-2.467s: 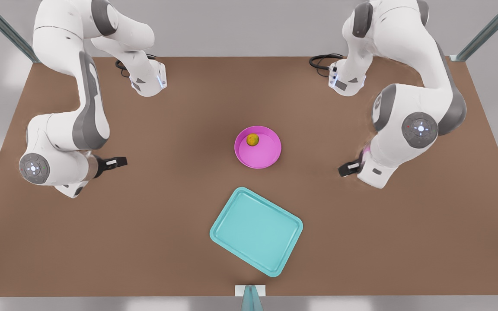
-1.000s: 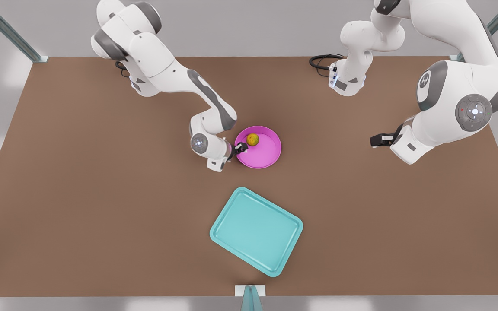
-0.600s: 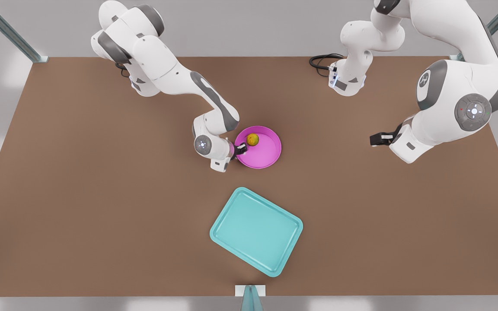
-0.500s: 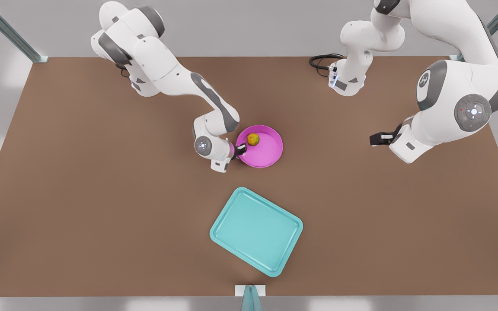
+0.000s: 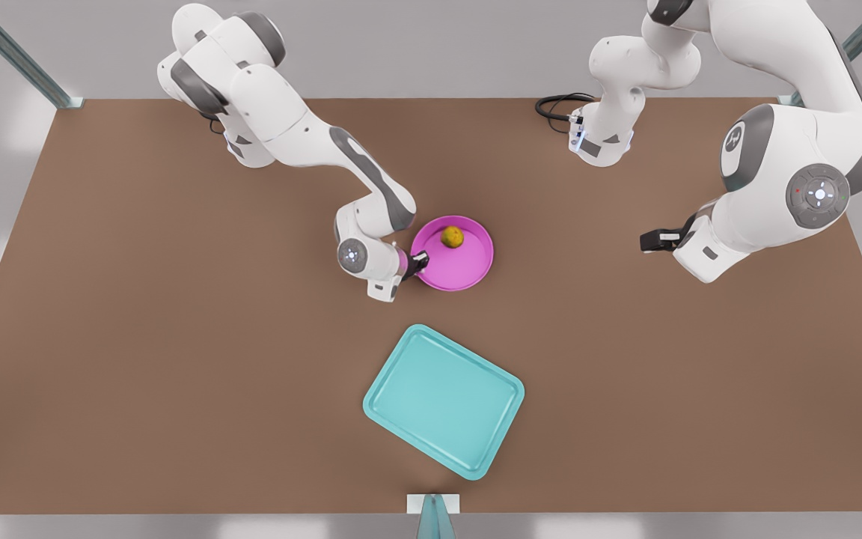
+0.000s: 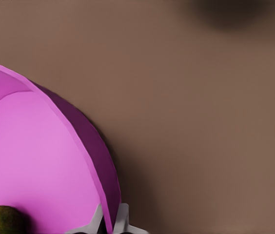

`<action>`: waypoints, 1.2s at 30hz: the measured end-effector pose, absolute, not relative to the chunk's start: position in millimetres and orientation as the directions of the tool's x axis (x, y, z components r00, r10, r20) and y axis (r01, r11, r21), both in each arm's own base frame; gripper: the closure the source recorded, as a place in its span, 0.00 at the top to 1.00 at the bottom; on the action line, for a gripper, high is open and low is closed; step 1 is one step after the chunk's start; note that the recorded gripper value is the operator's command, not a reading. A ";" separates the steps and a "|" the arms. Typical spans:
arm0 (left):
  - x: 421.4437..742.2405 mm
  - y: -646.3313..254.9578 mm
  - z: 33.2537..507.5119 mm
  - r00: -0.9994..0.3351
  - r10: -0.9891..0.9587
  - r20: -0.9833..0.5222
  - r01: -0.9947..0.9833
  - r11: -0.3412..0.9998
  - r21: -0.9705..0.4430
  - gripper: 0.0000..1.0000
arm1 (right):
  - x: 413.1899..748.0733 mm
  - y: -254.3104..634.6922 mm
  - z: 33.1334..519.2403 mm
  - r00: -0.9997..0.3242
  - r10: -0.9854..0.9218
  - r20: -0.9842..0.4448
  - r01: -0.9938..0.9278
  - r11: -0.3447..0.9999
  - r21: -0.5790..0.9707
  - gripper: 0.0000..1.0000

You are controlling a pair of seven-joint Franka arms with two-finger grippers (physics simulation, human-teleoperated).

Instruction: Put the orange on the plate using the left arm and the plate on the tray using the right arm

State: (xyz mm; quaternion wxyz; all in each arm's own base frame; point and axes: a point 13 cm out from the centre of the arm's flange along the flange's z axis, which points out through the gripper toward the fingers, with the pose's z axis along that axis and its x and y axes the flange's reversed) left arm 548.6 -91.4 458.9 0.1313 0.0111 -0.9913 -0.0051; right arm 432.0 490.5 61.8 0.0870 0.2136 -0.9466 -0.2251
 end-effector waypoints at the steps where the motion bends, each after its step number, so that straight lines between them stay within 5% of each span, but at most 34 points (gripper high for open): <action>1: 548.6 -91.4 458.9 -0.965 -0.023 0.260 -0.020 1.000 0.013 1.00 | 435.6 491.1 65.6 -0.894 -0.443 0.065 -0.365 0.805 0.467 0.21; 8: 548.7 -91.4 458.1 -0.965 -0.022 0.262 -0.019 1.000 0.013 1.00 | 503.3 470.5 106.2 -0.926 -0.378 0.020 -0.317 0.804 0.502 0.21; 16: 548.3 -91.4 457.7 -0.964 -0.021 0.264 -0.019 1.000 0.013 1.00 | 637.9 389.2 157.7 -0.981 -0.192 -0.036 -0.178 0.798 0.576 0.21; 21: 548.3 -91.4 456.7 -0.964 -0.021 0.266 -0.018 1.000 0.013 1.00 | 706.1 373.2 144.0 -0.989 -0.132 -0.064 -0.143 0.776 0.615 0.21; 26: 547.4 -91.2 457.1 -0.963 -0.021 0.269 -0.018 1.000 0.014 1.00 | 735.7 378.1 125.0 -0.993 -0.097 -0.074 -0.122 0.762 0.636 0.21; 32: 546.4 -91.1 455.4 -0.961 -0.021 0.276 -0.018 1.000 0.015 1.00 | 734.1 403.6 104.5 -0.996 -0.077 -0.055 -0.094 0.758 0.645 0.21; 33: 546.3 -91.0 455.0 -0.961 -0.021 0.277 -0.018 1.000 0.016 1.00 | 733.3 406.1 103.8 -0.996 -0.074 -0.053 -0.090 0.759 0.645 1.00; 36: 546.1 -90.9 454.7 -0.960 -0.022 0.279 -0.018 1.000 0.016 1.00 | 733.2 404.5 100.7 -0.997 -0.060 -0.040 -0.072 0.765 0.640 1.00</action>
